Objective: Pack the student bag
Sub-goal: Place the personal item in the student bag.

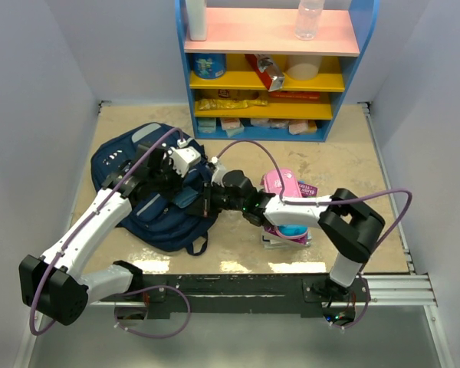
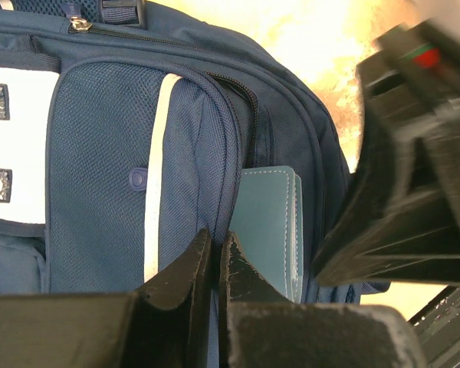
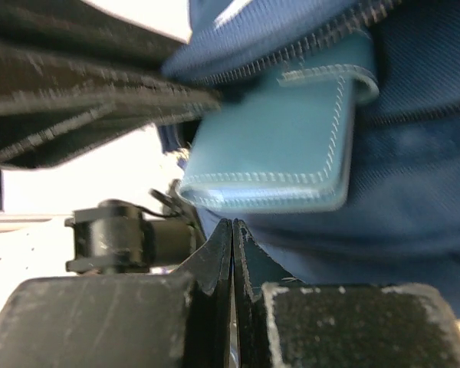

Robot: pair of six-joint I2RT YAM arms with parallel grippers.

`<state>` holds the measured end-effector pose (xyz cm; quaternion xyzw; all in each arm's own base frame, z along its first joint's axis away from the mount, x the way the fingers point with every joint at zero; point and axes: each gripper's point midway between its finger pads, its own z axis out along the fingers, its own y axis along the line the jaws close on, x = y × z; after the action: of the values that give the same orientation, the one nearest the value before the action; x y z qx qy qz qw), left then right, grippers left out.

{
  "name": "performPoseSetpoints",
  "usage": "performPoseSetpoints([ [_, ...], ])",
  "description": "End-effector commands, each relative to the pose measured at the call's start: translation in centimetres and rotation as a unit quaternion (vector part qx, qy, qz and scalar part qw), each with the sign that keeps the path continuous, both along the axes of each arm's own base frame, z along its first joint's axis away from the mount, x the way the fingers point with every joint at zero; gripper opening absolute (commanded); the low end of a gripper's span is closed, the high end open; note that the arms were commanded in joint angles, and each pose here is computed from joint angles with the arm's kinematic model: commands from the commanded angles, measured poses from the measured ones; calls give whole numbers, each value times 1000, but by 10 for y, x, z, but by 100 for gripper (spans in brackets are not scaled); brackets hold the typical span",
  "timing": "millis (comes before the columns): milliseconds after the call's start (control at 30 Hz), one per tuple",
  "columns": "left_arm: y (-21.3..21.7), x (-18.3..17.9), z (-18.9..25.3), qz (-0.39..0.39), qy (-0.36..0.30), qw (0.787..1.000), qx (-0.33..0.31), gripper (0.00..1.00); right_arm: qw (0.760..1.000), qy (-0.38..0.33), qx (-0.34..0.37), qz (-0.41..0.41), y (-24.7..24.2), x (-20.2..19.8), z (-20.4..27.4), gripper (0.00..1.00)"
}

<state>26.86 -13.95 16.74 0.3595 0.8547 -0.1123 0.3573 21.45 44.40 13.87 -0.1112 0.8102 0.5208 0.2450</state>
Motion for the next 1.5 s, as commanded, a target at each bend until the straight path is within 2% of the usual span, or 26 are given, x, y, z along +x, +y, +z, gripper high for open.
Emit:
performPoseSetpoints([
  [0,-20,12,33,-19,-46,998,-49,0,994,-13,108,27,24,9,54,0],
  [133,-21,11,34,-20,-46,997,-50,0,993,-6,119,23,29,19,57,0],
  [367,-25,8,37,-27,-43,997,-61,0,994,-11,93,-51,32,55,46,0],
  [533,-29,4,41,-37,-43,996,-70,0,993,6,51,-102,30,75,14,0],
  [767,-39,-6,50,-68,-35,993,-94,0,993,-2,45,-106,40,85,7,0],
  [867,-42,-9,52,-76,-30,992,-100,0,992,-28,17,-120,20,82,8,30],
  [900,-41,-10,52,-77,-28,992,-100,0,991,-41,11,-129,10,81,13,36],
  [933,-42,-11,52,-78,-27,992,-101,0,988,-68,22,-137,-1,79,35,47],
  [1000,-42,-12,47,-78,-21,992,-101,0,985,-76,7,-153,-22,72,26,52],
  [1033,-44,-13,46,-80,-19,991,-105,0,984,-89,13,-155,-29,69,39,52],
  [1067,-44,-13,44,-81,-16,991,-105,0,985,-85,6,-153,-34,63,32,51],
  [1167,-44,-13,41,-79,-12,991,-105,0,984,-86,13,-153,-40,58,34,42],
  [1200,-44,-12,42,-78,-14,991,-104,0,984,-86,11,-153,-39,58,34,27],
  [1300,-43,-11,45,-75,-18,992,-102,0,985,-87,-1,-149,-39,57,29,0],
  [1467,-42,-13,43,-76,-18,992,-102,0,987,-90,-10,-131,-32,54,23,0],
])
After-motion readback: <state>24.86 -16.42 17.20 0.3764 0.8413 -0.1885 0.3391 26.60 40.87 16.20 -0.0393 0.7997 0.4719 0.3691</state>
